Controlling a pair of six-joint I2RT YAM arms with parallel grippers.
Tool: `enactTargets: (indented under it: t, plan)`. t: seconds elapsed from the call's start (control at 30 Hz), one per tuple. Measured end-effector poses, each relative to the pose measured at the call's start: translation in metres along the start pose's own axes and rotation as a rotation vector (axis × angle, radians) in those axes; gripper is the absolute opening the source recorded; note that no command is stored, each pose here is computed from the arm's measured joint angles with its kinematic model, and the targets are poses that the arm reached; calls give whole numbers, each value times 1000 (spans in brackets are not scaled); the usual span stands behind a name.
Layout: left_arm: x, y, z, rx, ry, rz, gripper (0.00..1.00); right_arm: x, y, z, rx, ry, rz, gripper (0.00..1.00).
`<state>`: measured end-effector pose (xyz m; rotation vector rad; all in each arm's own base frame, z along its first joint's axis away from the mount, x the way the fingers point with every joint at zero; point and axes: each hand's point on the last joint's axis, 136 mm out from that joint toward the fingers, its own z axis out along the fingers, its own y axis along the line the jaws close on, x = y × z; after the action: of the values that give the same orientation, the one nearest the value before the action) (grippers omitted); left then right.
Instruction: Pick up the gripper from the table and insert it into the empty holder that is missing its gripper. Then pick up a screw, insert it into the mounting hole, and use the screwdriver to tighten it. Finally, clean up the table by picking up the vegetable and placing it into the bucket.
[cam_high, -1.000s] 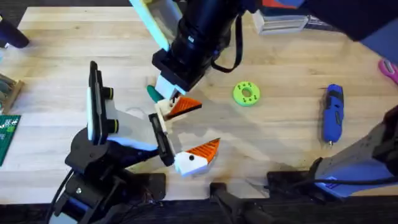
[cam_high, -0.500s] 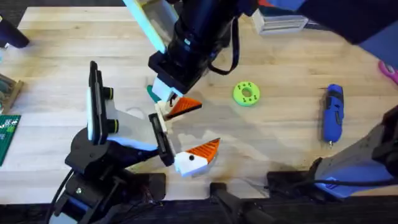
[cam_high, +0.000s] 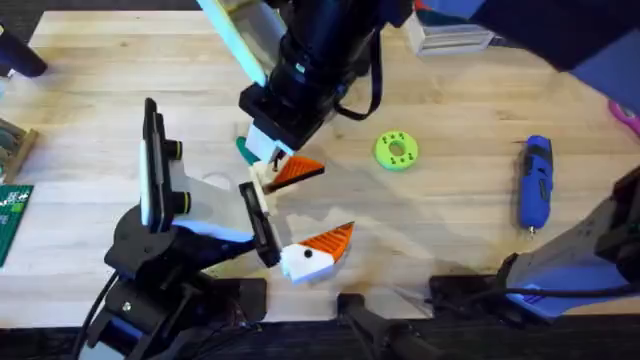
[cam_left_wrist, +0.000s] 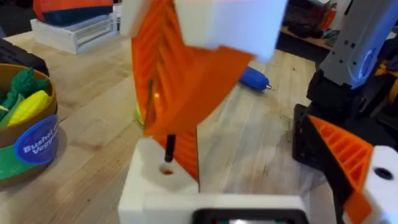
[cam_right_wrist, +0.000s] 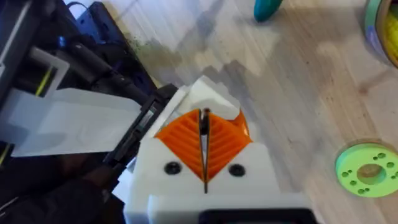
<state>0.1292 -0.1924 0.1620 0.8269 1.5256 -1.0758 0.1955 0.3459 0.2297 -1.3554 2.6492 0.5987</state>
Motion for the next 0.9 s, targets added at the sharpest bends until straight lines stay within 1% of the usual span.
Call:
enactTargets:
  t: [0.3,0.9]
  plan:
    - [0,0,0,0,0,-1,985,-1,-4,10,3,25,7,7]
    - [0,0,0,0,0,0,985,3,-1,10,-13,40,9,7]
